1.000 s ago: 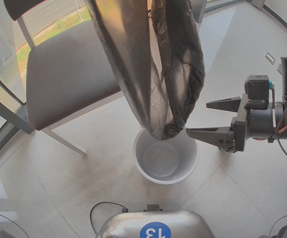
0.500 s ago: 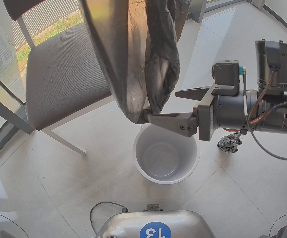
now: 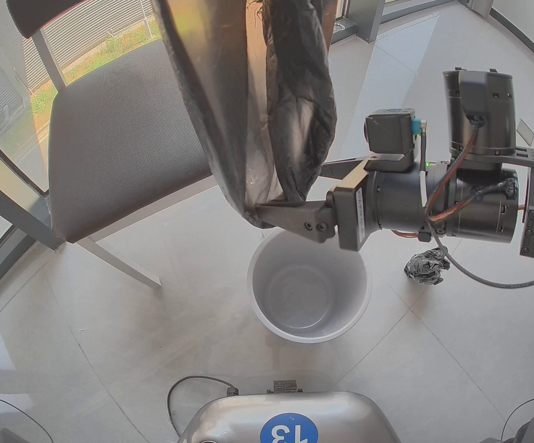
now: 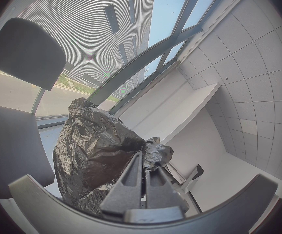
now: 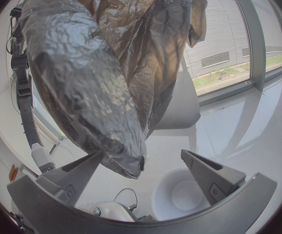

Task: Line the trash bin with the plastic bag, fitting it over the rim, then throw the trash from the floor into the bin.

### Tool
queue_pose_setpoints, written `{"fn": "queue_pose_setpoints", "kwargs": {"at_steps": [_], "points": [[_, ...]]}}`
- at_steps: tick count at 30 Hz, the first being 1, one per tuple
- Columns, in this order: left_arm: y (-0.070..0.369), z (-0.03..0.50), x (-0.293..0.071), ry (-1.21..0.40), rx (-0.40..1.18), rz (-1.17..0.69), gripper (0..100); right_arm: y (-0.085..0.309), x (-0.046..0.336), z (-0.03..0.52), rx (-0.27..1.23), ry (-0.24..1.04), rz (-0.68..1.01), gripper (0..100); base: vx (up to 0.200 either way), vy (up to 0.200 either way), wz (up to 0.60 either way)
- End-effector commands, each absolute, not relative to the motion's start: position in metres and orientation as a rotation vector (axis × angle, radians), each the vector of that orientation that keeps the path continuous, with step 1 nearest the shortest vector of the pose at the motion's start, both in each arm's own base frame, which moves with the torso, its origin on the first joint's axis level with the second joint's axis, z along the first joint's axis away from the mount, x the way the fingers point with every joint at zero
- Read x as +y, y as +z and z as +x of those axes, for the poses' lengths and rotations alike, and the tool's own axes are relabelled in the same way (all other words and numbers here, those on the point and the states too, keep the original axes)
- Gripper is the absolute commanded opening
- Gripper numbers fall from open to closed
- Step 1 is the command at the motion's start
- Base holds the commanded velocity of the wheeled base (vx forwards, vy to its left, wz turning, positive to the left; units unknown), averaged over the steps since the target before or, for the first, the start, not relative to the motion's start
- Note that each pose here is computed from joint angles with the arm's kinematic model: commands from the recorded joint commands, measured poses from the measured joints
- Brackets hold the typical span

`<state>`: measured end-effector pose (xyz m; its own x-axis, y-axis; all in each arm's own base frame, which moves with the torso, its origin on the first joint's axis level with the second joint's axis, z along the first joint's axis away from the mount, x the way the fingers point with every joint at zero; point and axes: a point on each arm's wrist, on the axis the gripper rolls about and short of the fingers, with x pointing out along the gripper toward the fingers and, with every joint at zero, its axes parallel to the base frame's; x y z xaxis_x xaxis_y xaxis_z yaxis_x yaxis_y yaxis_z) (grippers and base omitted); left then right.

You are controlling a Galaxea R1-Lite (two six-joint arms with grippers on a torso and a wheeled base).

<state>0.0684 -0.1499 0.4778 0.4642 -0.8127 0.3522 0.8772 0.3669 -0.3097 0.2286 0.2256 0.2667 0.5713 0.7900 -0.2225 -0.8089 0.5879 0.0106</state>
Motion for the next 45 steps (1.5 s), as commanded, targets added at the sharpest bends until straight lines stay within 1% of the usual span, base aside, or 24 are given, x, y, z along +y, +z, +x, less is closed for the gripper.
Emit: {"fn": "queue_pose_setpoints", "kwargs": {"at_steps": [1, 12, 17, 21, 25, 26, 27, 32, 33, 34, 35, 36, 37, 41, 43, 45], "points": [[0.477, 0.068, -0.151, -1.093, -0.145, -0.491, 0, 0.263, 0.231, 0.236, 0.207, 0.935, -0.097, 0, 0.000, 0.000, 0.00], [0.472, 0.069, -0.153, -1.093, -0.116, -0.492, 0, 0.263, 0.236, 0.241, 0.186, 0.930, -0.077, 0, 0.000, 0.000, 0.00], [0.461, 0.072, -0.161, -1.090, -0.069, -0.506, 0, 0.259, 0.228, 0.234, 0.206, 0.888, -0.086, 0, 0.000, 0.000, 0.00], [0.449, 0.078, -0.169, -1.079, -0.028, -0.483, 0, 0.262, 0.205, 0.207, 0.211, 0.893, -0.091, 0, 0.000, 0.000, 0.00], [0.426, 0.097, -0.178, -1.025, 0.058, -0.455, 0, 0.260, 0.171, 0.170, 0.237, 0.901, -0.099, 0, 0.000, 0.000, 0.00], [0.426, 0.097, -0.178, -1.025, 0.058, -0.455, 0, 0.260, 0.171, 0.170, 0.237, 0.901, -0.099, 0, 0.000, 0.000, 0.00], [0.415, 0.105, -0.182, -1.023, 0.108, -0.455, 0, 0.258, 0.154, 0.153, 0.260, 0.908, -0.106, 0, 0.000, 0.000, 0.00], [0.387, 0.119, -0.197, -0.989, 0.210, -0.440, 0, 0.251, 0.111, 0.108, 0.338, 0.929, -0.125, 0, 0.000, 0.000, 0.00], [0.381, 0.121, -0.198, -0.982, 0.234, -0.441, 0, 0.249, 0.104, 0.099, 0.358, 0.941, -0.127, 0, 0.000, 0.000, 0.00], [0.381, 0.121, -0.198, -0.982, 0.234, -0.441, 0, 0.249, 0.104, 0.099, 0.358, 0.941, -0.127, 0, 0.000, 0.000, 0.00], [0.366, 0.123, -0.202, -0.964, 0.295, -0.440, 0, 0.241, 0.088, 0.083, 0.416, 0.960, -0.120, 0, 0.000, 0.000, 0.00], [0.361, 0.124, -0.203, -0.960, 0.310, -0.438, 0, 0.239, 0.085, 0.080, 0.432, 0.964, -0.114, 0, 0.000, 0.000, 0.00], [0.348, 0.125, -0.205, -0.944, 0.358, -0.427, 0, 0.233, 0.077, 0.071, 0.476, 0.976, -0.104, 0, 0.000, 0.000, 0.00], [0.319, 0.136, -0.206, -0.881, 0.441, -0.386, 0, 0.222, 0.073, 0.066, 0.541, 0.979, -0.114, 0, 0.000, 0.000, 0.00], [0.308, 0.141, -0.205, -0.849, 0.475, -0.380, 0, 0.220, 0.074, 0.068, 0.558, 0.977, -0.119, 0, 0.000, 0.000, 0.00], [0.296, 0.145, -0.203, -0.820, 0.514, -0.393, 0, 0.213, 0.080, 0.074, 0.612, 0.971, -0.133, 0, 0.000, 0.000, 0.00]]}}
